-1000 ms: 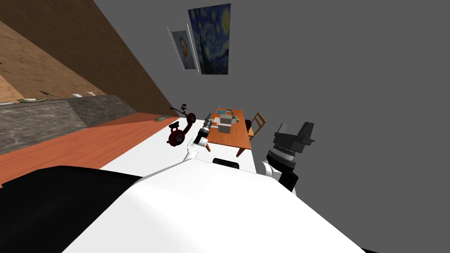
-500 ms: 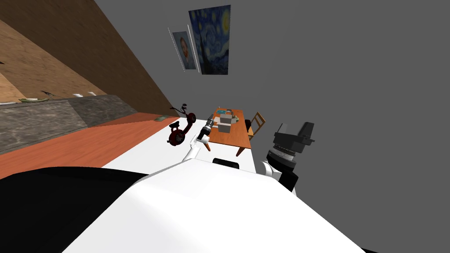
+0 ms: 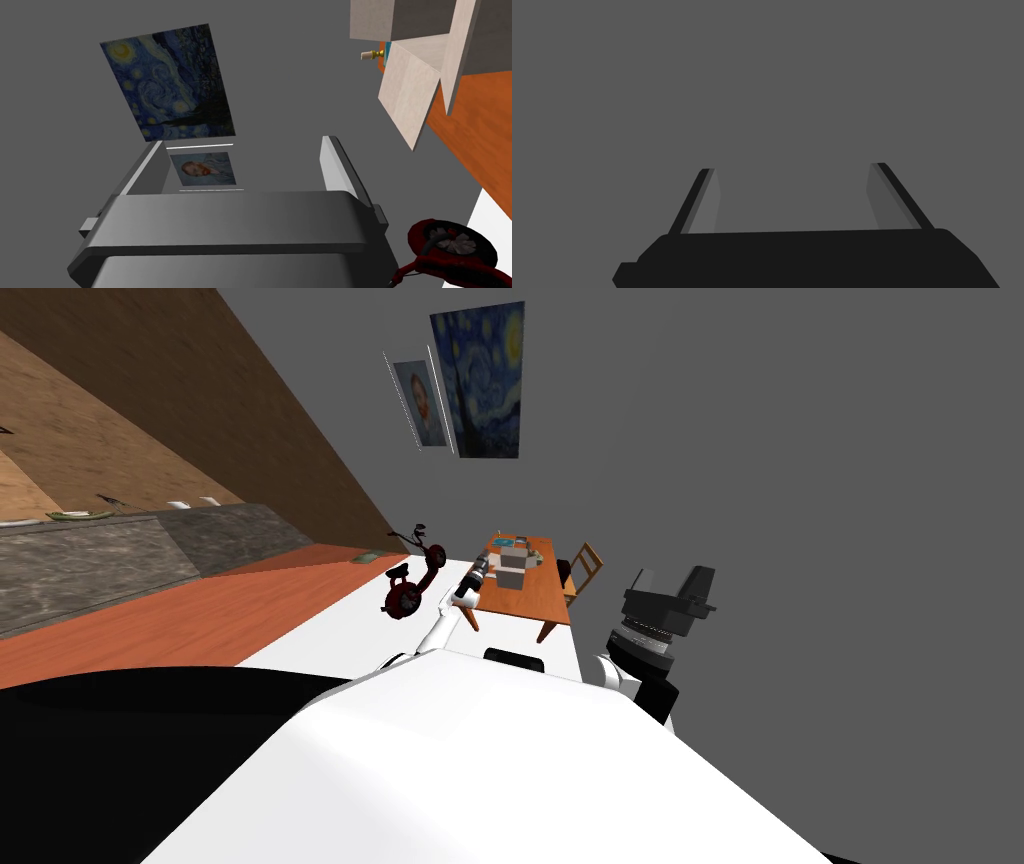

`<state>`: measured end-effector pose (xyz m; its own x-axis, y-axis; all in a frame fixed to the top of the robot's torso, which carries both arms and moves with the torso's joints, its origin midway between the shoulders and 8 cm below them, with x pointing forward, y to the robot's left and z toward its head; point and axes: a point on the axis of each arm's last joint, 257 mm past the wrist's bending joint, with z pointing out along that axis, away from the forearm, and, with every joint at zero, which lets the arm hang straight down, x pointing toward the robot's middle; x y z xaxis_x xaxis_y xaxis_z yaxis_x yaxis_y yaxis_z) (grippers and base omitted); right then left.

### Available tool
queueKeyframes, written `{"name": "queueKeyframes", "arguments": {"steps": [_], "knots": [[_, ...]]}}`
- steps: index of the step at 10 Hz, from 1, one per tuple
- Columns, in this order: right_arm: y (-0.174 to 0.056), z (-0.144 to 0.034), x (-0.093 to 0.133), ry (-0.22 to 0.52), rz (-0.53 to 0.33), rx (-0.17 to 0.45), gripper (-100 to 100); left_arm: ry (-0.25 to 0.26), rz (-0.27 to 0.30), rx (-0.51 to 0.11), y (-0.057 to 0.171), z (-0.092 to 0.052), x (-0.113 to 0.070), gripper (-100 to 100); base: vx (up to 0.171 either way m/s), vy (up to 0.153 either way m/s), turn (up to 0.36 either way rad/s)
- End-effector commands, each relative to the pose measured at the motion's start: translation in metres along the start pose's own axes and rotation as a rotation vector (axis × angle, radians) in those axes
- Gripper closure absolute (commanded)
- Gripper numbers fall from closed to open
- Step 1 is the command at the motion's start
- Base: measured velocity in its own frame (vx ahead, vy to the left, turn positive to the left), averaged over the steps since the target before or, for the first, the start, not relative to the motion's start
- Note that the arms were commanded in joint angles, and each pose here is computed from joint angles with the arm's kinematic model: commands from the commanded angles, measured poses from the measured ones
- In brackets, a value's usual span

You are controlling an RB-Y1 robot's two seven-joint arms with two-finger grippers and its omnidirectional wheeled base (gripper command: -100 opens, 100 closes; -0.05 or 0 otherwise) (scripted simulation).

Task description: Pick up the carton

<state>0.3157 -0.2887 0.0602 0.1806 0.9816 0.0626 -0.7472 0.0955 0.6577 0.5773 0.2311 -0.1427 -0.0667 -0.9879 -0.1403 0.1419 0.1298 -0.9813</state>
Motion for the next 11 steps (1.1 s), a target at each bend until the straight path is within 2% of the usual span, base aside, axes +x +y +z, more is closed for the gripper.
{"name": "queueKeyframes", "arguments": {"steps": [1, 3, 4, 6, 7, 8, 9, 10, 11], "knots": [[0.000, 0.000, 0.000, 0.000, 0.000, 0.000, 0, -0.001, -0.010, -0.044, 0.010, 0.013, -0.001, -100, -0.024, -0.013, 0.003], [0.000, 0.000, 0.000, 0.000, 0.000, 0.000, 0, 0.000, -0.009, -0.066, 0.021, 0.016, 0.000, -100, -0.019, -0.010, 0.001], [0.000, 0.000, 0.000, 0.000, 0.000, 0.000, 0, 0.000, -0.019, -0.097, 0.024, 0.027, 0.001, -100, -0.025, -0.008, 0.006], [0.000, 0.000, 0.000, 0.000, 0.000, 0.000, 0, 0.000, -0.018, -0.116, 0.034, 0.029, 0.001, -100, -0.018, -0.007, 0.000], [0.000, 0.000, 0.000, 0.000, 0.000, 0.000, 0, 0.000, -0.028, -0.152, 0.039, 0.040, 0.003, -100, -0.026, -0.010, 0.006], [0.000, 0.000, 0.000, 0.000, 0.000, 0.000, 0, -0.001, -0.028, -0.167, 0.046, 0.040, 0.003, -100, -0.030, -0.011, 0.003], [0.000, 0.000, 0.000, 0.000, 0.000, 0.000, 0, -0.001, -0.038, -0.200, 0.049, 0.051, 0.005, -100, -0.041, -0.010, 0.008], [0.000, 0.000, 0.000, 0.000, 0.000, 0.000, 0, -0.001, -0.037, -0.217, 0.057, 0.051, 0.005, -100, -0.039, -0.008, 0.001], [0.000, 0.000, 0.000, 0.000, 0.000, 0.000, 0, -0.001, -0.048, -0.247, 0.059, 0.059, 0.008, -100, -0.042, -0.014, 0.010]]}}
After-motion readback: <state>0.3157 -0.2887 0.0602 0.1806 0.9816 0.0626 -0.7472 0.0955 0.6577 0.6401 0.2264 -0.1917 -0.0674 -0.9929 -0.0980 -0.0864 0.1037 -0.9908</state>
